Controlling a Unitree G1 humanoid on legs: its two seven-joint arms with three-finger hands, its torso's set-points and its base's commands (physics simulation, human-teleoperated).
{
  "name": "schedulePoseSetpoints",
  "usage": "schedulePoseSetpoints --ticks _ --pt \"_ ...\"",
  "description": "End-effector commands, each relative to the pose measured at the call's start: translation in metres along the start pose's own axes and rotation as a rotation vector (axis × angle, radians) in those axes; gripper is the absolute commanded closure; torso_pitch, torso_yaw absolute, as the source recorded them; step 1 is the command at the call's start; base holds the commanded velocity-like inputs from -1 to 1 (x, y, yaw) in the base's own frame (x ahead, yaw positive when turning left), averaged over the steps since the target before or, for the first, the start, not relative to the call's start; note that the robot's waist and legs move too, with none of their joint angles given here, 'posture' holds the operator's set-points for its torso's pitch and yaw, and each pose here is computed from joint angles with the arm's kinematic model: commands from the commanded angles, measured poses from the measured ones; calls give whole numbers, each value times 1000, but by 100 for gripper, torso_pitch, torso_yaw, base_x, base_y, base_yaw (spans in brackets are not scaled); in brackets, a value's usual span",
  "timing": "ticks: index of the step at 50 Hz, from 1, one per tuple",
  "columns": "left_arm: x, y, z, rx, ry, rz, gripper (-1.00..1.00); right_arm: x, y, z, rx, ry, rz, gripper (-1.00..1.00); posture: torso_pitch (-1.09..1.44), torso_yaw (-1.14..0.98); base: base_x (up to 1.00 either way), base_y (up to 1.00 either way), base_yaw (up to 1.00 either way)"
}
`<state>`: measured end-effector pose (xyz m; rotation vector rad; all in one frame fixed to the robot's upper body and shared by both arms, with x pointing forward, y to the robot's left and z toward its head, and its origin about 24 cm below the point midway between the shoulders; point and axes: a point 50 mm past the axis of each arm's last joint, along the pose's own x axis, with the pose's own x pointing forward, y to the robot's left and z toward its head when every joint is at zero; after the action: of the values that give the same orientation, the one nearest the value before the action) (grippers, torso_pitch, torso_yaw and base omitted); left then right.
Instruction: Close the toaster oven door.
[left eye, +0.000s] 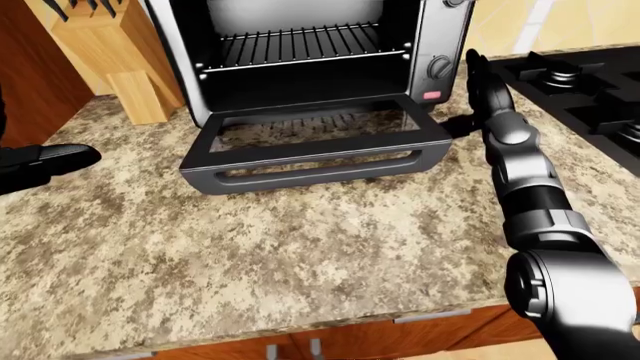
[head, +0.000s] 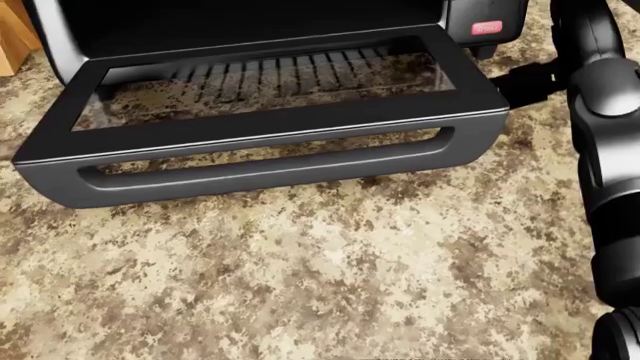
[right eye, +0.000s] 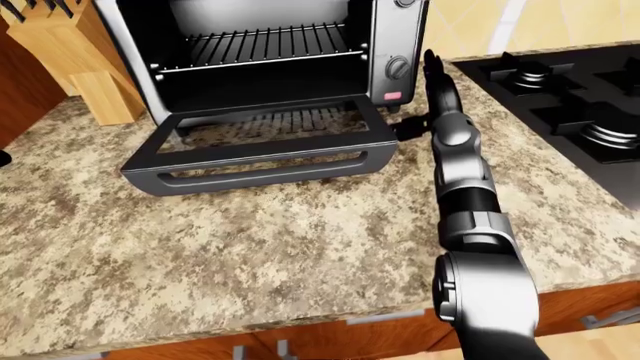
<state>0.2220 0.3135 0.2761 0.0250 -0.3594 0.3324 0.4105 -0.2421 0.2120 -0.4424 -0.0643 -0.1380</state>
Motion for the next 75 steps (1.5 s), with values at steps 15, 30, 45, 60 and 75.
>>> schedulePoseSetpoints --ticks 15,30,45,60,75 --pt "-2 2 16 15 -83 5 -100 2 4 79 224 -213 40 -100 0 0 0 0 0" --pt "-3 3 17 16 -84 9 -100 -5 -6 116 342 -328 -43 -100 0 0 0 0 0" --pt "-2 2 18 13 -86 9 -100 -7 -6 127 421 -387 -153 -100 0 0 0 0 0" --pt "-4 3 17 18 -87 10 -100 4 -17 126 320 -376 -371 -100 0 0 0 0 0" --pt "-7 0 14 9 -77 -1 -100 5 -17 136 311 -396 -426 -100 0 0 0 0 0"
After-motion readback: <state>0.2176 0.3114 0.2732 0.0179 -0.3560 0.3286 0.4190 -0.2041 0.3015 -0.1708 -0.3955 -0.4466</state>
